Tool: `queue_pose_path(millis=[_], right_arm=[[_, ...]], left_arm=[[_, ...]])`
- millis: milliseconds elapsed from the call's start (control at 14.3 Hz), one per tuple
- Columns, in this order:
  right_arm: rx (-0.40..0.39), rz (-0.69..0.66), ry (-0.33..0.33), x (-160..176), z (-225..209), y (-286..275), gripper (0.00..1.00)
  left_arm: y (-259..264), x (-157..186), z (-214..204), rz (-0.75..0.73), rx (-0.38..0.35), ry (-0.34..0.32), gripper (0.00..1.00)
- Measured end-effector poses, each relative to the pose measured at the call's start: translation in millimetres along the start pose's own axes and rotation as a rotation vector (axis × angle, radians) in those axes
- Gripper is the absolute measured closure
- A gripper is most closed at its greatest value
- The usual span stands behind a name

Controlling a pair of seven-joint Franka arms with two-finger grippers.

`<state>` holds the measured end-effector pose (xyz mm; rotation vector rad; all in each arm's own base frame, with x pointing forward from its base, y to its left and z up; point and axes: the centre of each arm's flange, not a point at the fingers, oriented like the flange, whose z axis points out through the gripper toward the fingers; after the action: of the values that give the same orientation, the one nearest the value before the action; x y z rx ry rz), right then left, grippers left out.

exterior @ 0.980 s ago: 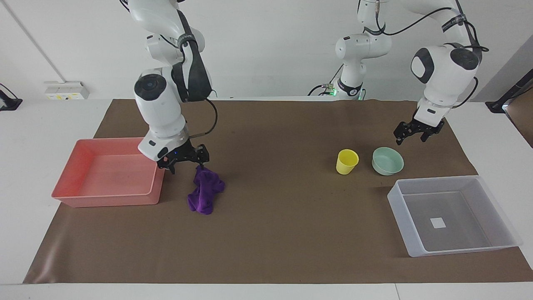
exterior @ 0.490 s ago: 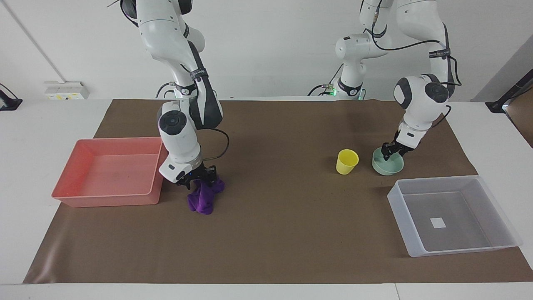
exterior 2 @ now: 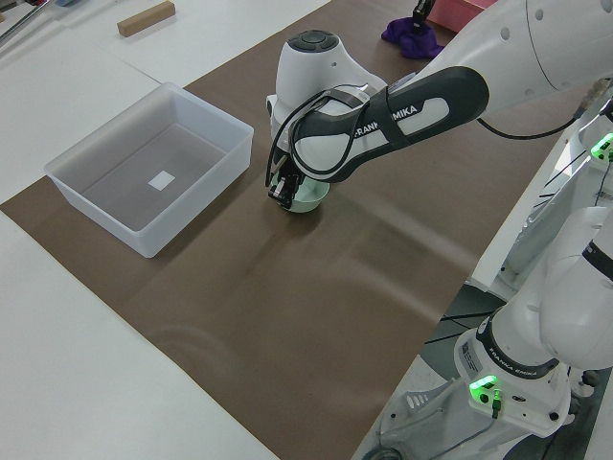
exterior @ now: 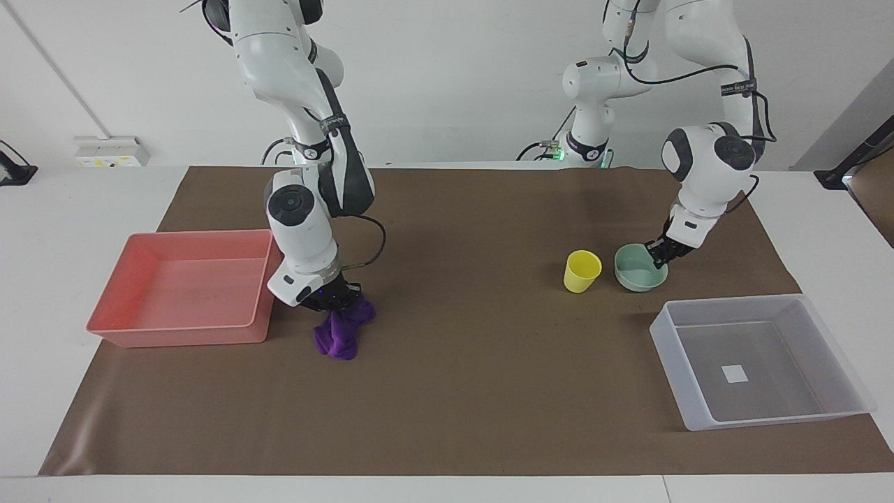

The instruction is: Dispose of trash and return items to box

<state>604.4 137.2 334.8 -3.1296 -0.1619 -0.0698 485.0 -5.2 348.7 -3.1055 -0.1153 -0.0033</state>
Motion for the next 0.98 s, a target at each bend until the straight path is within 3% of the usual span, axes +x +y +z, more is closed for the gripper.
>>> queue_pose_path(millis=[210,420,560,700,980], right_arm=[[0.005,0.01,0.019,-1,-43,6,0.94],[0.007,0.043,0.0,-9,-122,29,0.94],[0.01,0.061,0.01,-21,-176,48,0.94],[0.008,0.061,-0.001,-42,-215,77,0.94],[0.013,0.034,-0.058,-80,-227,194,0.94]], left_arm=[[-4,5,-89,-0.001,0.017,-0.052,0.96],[-13,27,-163,-0.046,-0.035,0.063,0.96],[-35,54,-158,-0.105,-0.071,0.141,0.96],[-57,101,-136,-0.151,-0.084,0.188,0.96],[-71,195,-53,-0.177,-0.098,0.22,0.96]])
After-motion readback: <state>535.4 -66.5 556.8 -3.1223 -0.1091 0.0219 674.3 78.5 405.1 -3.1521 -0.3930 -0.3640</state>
